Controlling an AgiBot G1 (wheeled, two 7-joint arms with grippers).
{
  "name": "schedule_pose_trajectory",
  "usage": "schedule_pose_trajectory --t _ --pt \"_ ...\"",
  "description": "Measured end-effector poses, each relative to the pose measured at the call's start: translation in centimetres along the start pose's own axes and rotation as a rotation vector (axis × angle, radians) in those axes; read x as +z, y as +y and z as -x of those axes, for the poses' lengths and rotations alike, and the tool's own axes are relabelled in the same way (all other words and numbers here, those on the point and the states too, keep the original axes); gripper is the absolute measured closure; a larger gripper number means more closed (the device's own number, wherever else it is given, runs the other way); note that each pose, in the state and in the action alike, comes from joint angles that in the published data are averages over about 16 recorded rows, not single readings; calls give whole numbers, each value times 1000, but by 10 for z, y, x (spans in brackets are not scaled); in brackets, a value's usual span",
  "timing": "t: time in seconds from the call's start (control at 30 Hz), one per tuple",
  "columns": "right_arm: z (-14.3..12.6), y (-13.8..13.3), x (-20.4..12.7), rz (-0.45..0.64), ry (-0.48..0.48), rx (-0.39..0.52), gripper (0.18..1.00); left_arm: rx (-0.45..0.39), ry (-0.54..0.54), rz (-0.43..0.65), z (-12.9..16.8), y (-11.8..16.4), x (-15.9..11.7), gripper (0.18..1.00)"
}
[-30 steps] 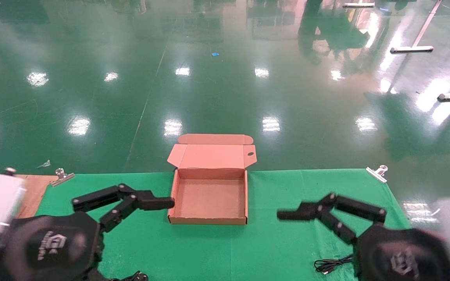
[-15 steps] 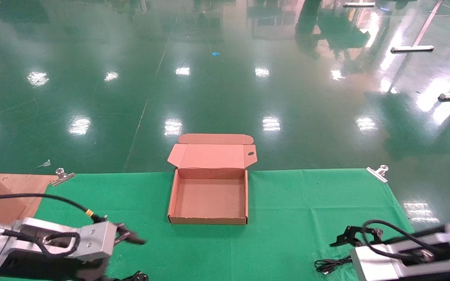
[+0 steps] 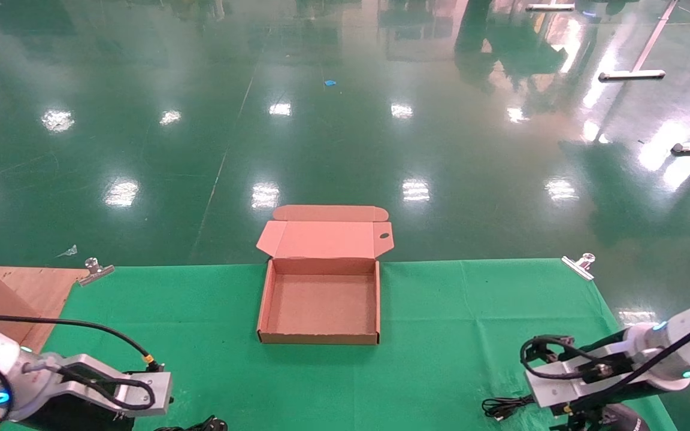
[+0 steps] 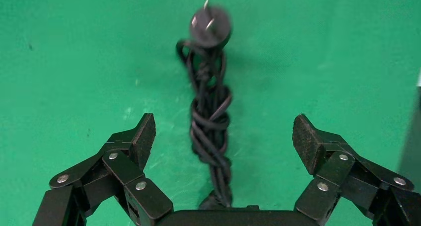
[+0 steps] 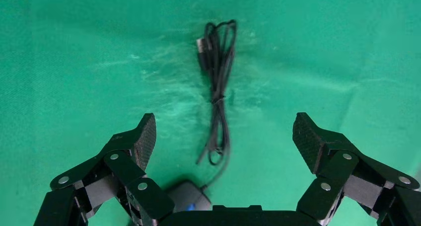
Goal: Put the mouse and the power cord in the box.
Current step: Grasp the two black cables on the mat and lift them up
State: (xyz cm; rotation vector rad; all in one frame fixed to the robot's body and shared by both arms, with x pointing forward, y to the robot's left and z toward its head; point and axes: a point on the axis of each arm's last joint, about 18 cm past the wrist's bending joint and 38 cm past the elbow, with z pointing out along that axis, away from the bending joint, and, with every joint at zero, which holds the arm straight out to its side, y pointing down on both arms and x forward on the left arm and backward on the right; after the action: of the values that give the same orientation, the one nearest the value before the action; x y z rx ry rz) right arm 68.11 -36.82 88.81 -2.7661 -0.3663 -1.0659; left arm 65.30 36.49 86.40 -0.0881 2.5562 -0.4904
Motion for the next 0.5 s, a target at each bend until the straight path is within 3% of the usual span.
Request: schedule_pose_trajectory --t 0.5 --pt "-7 26 47 117 83 14 178 -30 5 89 7 15 33 184"
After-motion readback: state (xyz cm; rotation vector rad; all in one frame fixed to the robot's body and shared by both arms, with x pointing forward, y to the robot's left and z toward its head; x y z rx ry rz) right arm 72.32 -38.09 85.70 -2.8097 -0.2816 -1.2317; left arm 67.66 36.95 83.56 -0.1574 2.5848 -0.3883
